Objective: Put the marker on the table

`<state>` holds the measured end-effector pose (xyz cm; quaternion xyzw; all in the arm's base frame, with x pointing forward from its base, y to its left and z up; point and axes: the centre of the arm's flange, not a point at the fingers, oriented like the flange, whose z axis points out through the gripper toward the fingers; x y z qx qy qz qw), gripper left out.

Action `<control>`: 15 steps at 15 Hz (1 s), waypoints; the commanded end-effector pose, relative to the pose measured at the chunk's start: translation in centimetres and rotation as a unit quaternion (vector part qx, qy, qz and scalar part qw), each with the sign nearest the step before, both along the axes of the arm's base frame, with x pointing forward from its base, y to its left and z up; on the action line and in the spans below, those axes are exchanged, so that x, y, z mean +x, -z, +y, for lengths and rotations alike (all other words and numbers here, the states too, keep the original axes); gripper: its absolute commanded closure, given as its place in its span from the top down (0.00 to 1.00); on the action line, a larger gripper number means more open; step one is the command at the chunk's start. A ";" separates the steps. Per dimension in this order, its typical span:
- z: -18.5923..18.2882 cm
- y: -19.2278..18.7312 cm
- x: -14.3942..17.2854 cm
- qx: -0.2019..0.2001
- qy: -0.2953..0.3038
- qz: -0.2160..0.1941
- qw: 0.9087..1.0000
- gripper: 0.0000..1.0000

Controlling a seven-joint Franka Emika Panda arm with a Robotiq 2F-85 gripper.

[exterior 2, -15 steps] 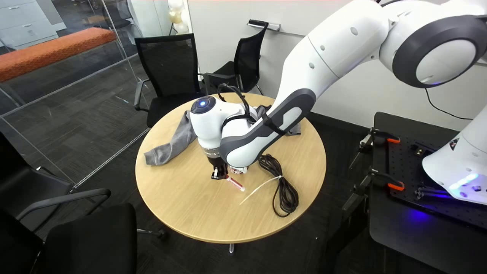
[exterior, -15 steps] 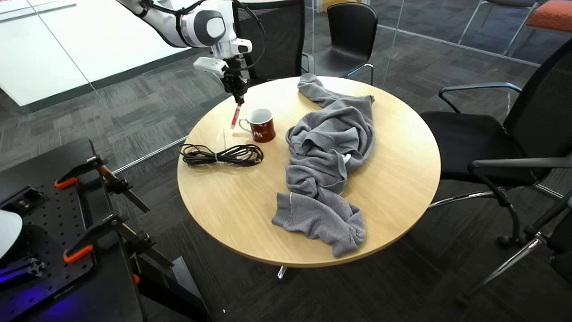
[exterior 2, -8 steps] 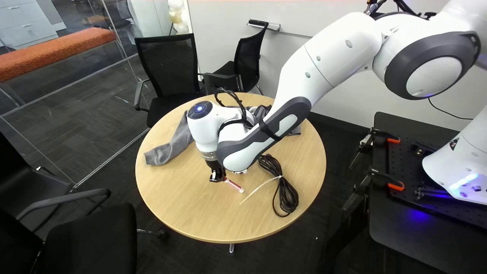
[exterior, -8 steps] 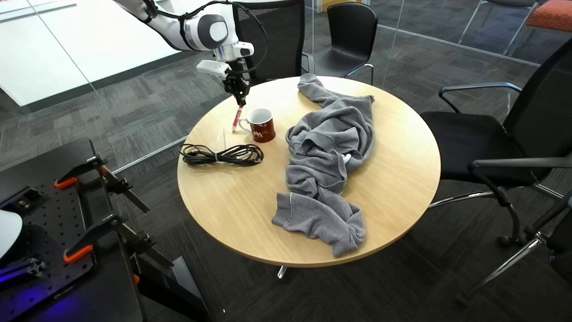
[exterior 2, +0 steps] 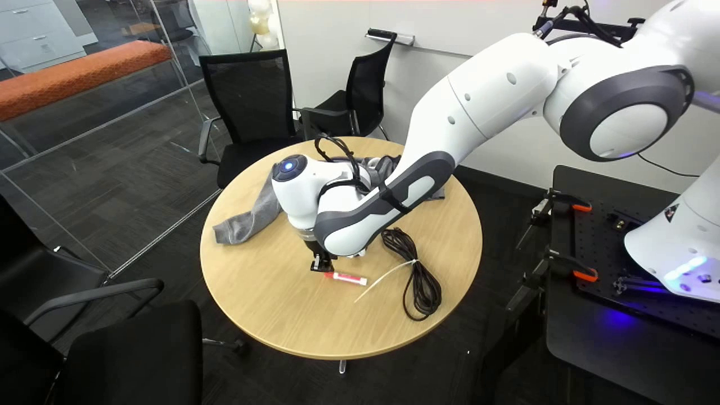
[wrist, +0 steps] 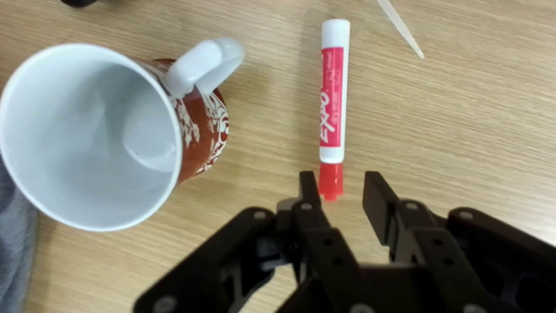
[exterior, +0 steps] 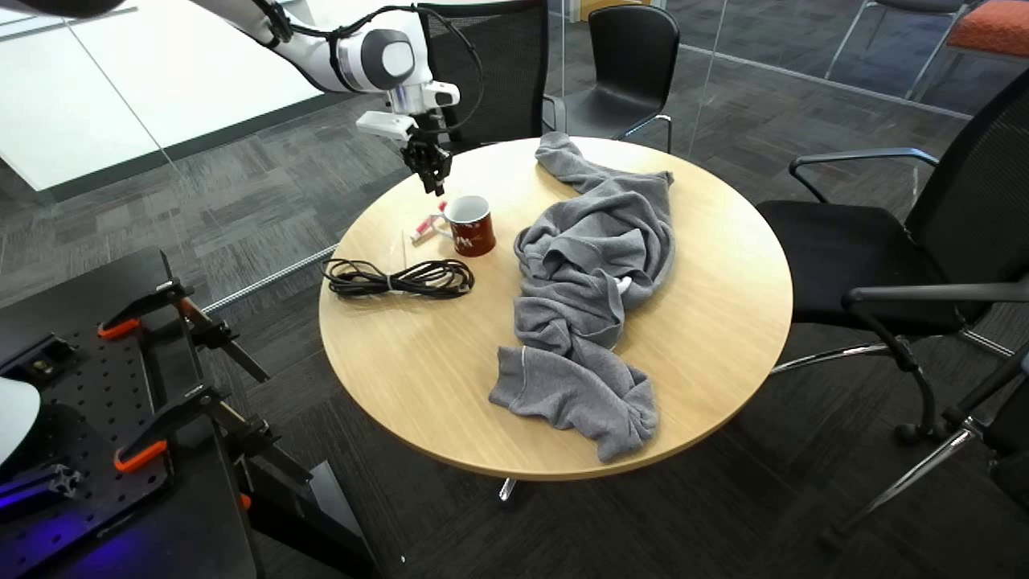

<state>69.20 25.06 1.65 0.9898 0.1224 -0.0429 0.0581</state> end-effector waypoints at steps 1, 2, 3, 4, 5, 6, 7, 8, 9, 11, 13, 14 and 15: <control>0.4 -0.2 1.1 -0.006 -0.002 -0.008 1.000 0.65; 0.4 -0.6 1.0 -0.005 0.000 -0.014 1.000 0.74; 0.3 -1.5 0.7 -0.004 0.004 -0.025 1.000 0.81; 0.2 -2.3 0.5 -0.003 0.008 -0.036 0.999 0.89; -0.1 -3.6 0.0 -0.001 0.014 -0.053 0.999 0.95; -0.3 -4.6 -0.1 0.002 0.023 -0.068 0.997 0.99; -0.6 -5.8 -0.4 0.004 0.033 -0.086 0.996 1.00; -0.9 -6.8 -0.5 0.006 0.044 -0.102 0.994 1.00; -1.3 -7.9 -0.8 0.007 0.056 -0.114 0.992 1.00; -2.2 -9.9 -1.3 0.012 0.074 -0.135 0.988 1.00; -3.0 -11.7 -2.3 0.017 0.088 -0.148 0.985 1.00; -3.4 -12.5 -2.9 0.018 0.096 -0.154 0.983 1.00; -3.8 -13.4 -3.5 0.019 0.105 -0.159 0.981 1.00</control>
